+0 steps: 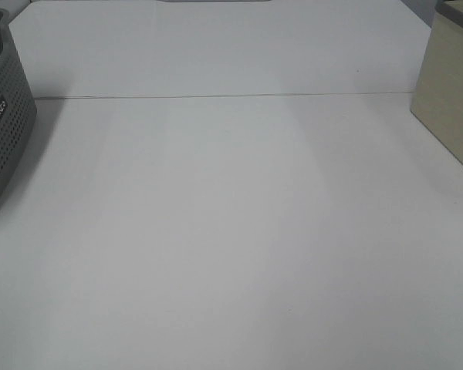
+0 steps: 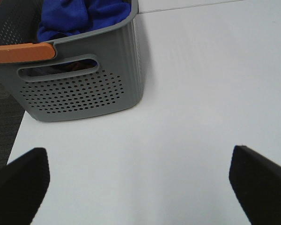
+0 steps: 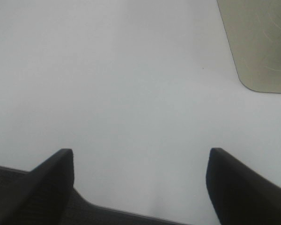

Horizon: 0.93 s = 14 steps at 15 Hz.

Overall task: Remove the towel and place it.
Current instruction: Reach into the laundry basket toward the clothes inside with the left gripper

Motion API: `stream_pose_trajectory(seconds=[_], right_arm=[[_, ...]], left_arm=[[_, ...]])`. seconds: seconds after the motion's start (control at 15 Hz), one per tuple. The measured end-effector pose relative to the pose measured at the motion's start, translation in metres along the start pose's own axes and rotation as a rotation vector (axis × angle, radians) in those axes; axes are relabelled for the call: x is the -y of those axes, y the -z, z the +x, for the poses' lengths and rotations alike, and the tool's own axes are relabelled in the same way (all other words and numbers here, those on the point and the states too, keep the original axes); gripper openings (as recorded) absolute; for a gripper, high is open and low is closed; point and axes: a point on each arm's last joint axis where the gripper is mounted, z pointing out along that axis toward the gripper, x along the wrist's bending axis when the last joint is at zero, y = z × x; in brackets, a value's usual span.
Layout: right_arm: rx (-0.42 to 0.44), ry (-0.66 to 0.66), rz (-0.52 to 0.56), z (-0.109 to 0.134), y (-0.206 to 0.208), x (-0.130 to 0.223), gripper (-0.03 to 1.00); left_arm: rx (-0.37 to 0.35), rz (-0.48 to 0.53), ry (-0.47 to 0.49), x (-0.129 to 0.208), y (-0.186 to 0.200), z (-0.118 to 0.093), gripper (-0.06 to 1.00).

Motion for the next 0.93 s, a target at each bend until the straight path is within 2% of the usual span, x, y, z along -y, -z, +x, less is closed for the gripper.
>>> stream_pose_trajectory(seconds=[0.93], right_arm=[[0.000, 0.000, 0.000, 0.0000, 0.0000, 0.0000, 0.76]], left_arm=[[-0.013, 0.002, -0.007, 0.0001, 0.0000, 0.0012, 0.99]])
